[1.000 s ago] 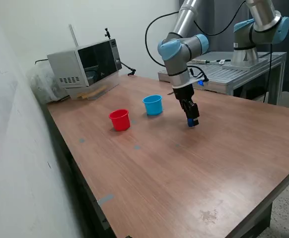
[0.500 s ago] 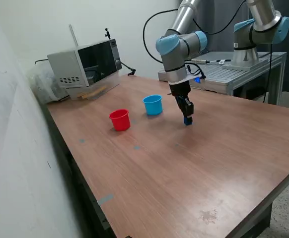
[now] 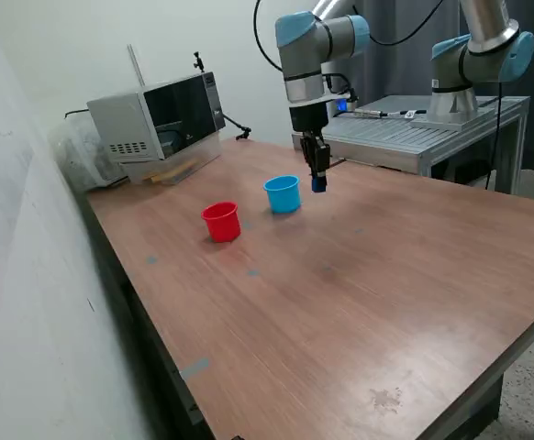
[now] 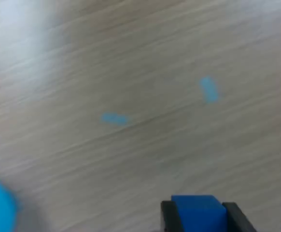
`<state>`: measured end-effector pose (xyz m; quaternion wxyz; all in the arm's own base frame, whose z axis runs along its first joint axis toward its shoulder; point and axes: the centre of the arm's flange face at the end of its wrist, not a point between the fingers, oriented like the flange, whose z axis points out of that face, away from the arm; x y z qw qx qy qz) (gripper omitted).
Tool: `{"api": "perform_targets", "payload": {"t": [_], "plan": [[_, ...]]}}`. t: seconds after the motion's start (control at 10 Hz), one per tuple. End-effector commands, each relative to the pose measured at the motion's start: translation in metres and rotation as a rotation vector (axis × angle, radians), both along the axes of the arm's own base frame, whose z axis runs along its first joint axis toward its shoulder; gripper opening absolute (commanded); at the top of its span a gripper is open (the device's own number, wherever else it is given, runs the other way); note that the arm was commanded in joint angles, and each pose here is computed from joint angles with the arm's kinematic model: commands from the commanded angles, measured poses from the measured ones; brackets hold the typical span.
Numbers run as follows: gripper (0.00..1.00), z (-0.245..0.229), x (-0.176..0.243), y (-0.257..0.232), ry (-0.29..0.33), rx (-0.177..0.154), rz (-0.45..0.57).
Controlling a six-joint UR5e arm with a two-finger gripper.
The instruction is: Place red objects in the red bin, and blue objects in the blue bin.
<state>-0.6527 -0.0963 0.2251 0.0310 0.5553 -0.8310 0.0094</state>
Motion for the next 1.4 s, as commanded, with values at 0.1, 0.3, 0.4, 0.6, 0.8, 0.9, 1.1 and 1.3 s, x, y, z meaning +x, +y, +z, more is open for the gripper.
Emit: {"api": "perform_targets", "payload": {"t": [0.1, 0.3, 0.4, 0.6, 0.8, 0.9, 1.1, 1.3], "plan": [[0.0, 0.032, -0.001, 0.093, 0.026, 0.033, -0.06], [0.0, 0.029, 0.002, 0.13, 0.014, 0.033, -0.086], [0.0, 0.027, 0.004, 0.149, 0.009, 0.033, -0.098], [0.0, 0.02, 0.007, 0.17, -0.001, 0.031, -0.115], [0.0, 0.006, 0.006, 0.184, -0.018, 0.028, -0.126], [0.0, -0.007, 0.006, 0.193, -0.034, 0.025, -0.13], [1.0, -0.015, 0.005, 0.207, -0.044, 0.03, -0.141], [1.0, -0.015, 0.005, 0.2, -0.049, 0.027, -0.121]]}}
